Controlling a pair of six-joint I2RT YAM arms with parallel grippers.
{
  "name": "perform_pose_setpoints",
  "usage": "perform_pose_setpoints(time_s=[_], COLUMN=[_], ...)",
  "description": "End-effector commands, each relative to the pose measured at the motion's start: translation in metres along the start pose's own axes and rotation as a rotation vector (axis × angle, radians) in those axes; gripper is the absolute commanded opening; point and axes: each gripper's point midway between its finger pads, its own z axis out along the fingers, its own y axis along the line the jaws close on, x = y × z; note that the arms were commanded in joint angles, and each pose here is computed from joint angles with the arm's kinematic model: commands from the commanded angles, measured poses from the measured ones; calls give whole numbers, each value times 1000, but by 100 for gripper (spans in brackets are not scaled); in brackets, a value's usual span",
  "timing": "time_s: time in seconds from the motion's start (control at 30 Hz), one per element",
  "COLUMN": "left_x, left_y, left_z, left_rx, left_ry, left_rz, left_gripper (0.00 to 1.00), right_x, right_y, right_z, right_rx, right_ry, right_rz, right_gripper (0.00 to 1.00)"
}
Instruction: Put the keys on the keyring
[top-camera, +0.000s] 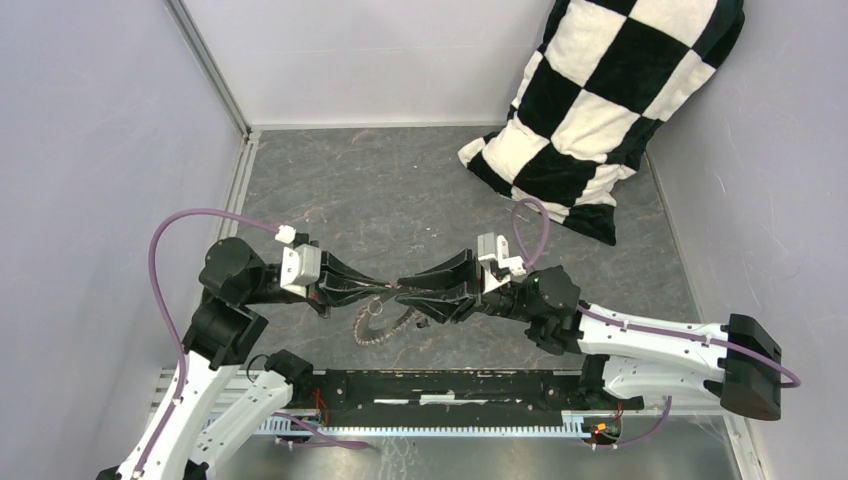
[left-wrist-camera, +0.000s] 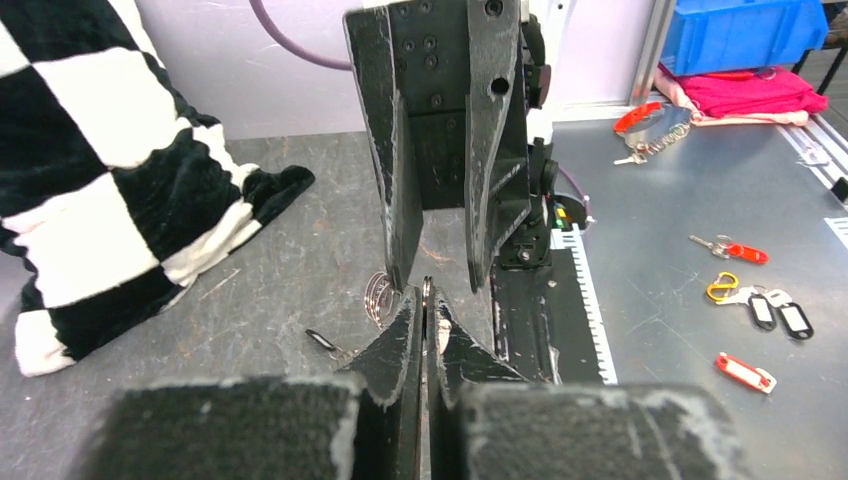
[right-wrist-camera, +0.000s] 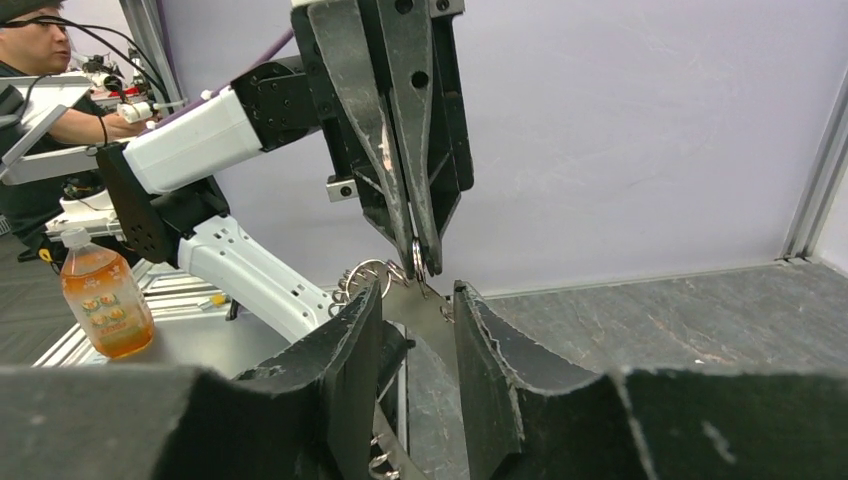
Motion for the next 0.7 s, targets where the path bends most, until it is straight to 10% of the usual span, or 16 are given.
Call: perform_pose_setpoints(time_s=[0.0,0.67], left_x=[-19,-15], left_y=[3,5], left_z=[-1,-2], left_rx=[-31,-57], left_ry=[-53,-53], left_rz=[49,56], left_gripper=[2,2], right_x=[-30,-14], right_y=[7,1], right_z=[13,26], right_rx=[-28,-19], right_ry=[-84,5], right_rz=[-2,-2], right_gripper=[37,13])
